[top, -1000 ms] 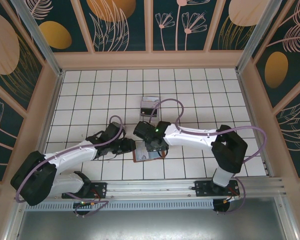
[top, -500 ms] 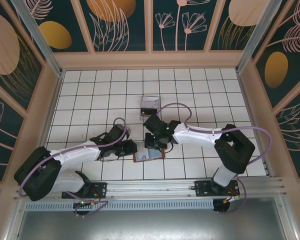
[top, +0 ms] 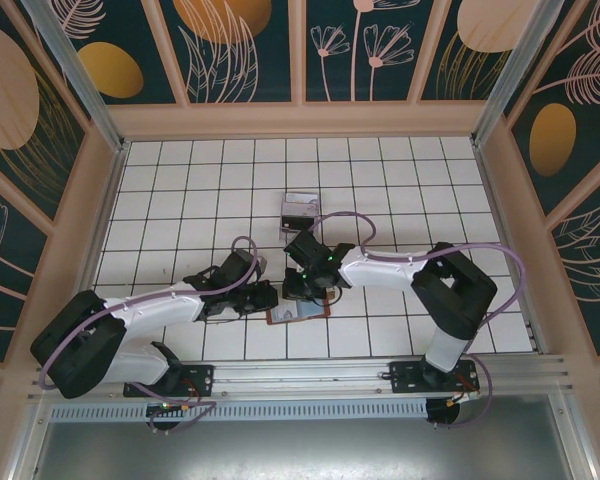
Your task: Take the credit cards out of the card holder
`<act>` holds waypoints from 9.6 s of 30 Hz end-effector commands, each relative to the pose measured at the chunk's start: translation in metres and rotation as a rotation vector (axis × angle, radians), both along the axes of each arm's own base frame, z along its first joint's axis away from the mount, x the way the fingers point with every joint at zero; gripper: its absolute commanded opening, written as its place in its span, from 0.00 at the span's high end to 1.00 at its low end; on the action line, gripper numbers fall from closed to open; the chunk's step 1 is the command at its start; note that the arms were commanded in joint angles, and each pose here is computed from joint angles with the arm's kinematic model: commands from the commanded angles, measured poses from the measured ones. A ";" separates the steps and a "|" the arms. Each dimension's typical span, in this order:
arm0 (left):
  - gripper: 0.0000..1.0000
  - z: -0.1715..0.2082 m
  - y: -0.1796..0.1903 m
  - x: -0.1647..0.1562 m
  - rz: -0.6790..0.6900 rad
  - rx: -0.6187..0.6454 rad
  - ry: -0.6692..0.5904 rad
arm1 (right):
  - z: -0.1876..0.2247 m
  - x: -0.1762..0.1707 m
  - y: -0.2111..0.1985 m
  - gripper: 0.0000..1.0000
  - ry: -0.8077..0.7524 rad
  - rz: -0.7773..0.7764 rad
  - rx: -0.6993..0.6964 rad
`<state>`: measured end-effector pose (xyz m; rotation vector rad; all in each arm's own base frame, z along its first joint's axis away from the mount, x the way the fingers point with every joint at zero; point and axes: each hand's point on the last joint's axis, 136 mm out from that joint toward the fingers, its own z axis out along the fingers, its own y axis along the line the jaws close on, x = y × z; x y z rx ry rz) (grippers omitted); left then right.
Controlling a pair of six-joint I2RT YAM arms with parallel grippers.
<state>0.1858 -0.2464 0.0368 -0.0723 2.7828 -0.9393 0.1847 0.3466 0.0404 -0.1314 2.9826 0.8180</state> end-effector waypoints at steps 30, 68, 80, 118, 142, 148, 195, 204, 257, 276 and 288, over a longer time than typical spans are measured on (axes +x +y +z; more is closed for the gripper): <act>0.87 -0.043 0.031 -0.017 -0.019 0.195 0.074 | -0.029 -0.002 -0.031 0.69 0.015 -0.037 -0.126; 0.88 -0.053 0.038 -0.018 -0.014 0.253 0.094 | -0.042 -0.002 -0.053 0.85 0.021 -0.095 -0.138; 0.80 -0.036 0.034 -0.006 0.013 0.235 0.044 | -0.022 0.000 -0.042 0.80 0.001 -0.104 -0.014; 0.78 -0.017 0.031 0.001 0.040 0.178 -0.021 | -0.017 -0.005 0.015 0.72 0.052 -0.022 0.046; 0.75 -0.016 0.029 0.000 0.032 0.170 -0.019 | -0.010 0.003 -0.005 0.64 -0.029 -0.016 -0.185; 0.79 -0.016 0.026 0.000 0.018 0.167 -0.014 | 0.006 0.005 0.004 0.65 -0.042 -0.031 -0.097; 0.83 -0.073 0.063 -0.024 -0.038 0.423 0.130 | -0.030 -0.004 -0.025 0.83 0.032 -0.103 0.010; 0.83 -0.078 0.067 -0.028 -0.036 0.433 0.145 | -0.030 -0.005 -0.030 0.84 0.033 -0.139 0.053; 0.84 -0.092 0.056 -0.046 -0.106 0.379 0.219 | -0.015 -0.011 -0.010 0.84 0.073 -0.149 0.322; 0.84 -0.090 0.059 -0.045 -0.092 0.392 0.210 | -0.002 -0.010 -0.023 0.95 0.033 -0.180 0.349; 0.84 -0.089 0.058 -0.044 -0.090 0.395 0.211 | 0.000 -0.009 -0.050 0.95 0.012 -0.189 0.195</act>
